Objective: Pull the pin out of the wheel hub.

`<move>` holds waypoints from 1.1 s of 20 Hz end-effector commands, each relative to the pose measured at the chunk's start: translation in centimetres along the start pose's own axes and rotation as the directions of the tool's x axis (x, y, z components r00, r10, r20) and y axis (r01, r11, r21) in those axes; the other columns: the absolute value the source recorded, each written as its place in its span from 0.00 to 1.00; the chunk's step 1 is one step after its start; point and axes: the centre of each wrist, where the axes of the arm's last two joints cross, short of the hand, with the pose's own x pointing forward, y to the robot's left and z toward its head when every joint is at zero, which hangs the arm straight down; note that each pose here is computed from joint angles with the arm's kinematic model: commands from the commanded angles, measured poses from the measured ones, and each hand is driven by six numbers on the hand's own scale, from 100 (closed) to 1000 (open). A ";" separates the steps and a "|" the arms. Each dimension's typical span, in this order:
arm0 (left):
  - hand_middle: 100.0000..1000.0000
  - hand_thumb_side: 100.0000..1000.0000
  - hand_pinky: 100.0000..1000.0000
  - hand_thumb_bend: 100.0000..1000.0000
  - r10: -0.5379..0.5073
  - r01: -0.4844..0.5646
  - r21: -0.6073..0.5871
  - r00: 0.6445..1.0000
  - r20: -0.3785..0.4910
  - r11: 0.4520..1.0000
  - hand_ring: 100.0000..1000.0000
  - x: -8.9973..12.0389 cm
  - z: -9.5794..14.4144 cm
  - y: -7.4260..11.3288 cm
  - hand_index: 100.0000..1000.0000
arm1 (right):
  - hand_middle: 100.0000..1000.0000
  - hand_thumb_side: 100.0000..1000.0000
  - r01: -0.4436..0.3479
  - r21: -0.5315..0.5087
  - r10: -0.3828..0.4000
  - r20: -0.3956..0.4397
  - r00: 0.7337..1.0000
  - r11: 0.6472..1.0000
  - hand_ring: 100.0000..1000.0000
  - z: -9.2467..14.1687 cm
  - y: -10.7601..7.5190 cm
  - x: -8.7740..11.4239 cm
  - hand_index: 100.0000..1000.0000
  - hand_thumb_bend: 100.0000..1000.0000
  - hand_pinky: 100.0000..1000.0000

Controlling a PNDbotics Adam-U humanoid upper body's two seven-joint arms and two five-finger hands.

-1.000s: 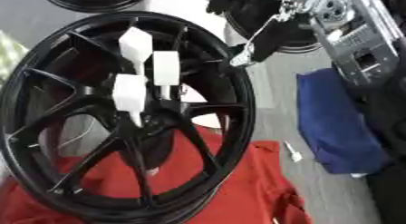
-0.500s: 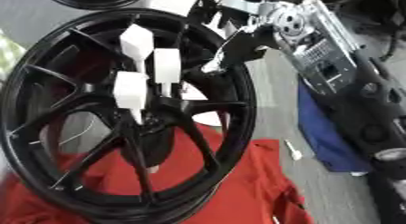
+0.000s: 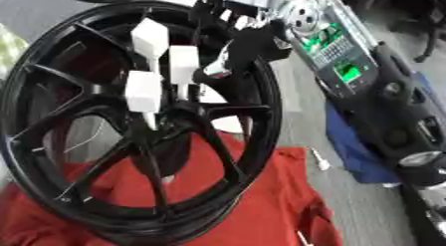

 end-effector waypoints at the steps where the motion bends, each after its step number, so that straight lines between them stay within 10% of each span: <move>1: 0.43 0.99 0.61 0.08 0.006 -0.006 -0.017 1.000 0.025 1.000 0.46 0.8 -0.4 -0.4 0.68 | 0.68 0.17 -0.007 -0.017 0.007 0.006 1.000 1.000 0.79 0.5 -0.8 0.6 0.79 0.61 0.69; 22: 0.43 0.99 0.61 0.09 0.027 -0.026 -0.038 0.999 0.035 0.999 0.46 1.2 -0.6 -1.5 0.68 | 0.61 0.06 0.017 -0.012 -0.018 -0.031 0.999 1.000 0.76 -0.5 0.5 0.2 0.71 0.53 0.67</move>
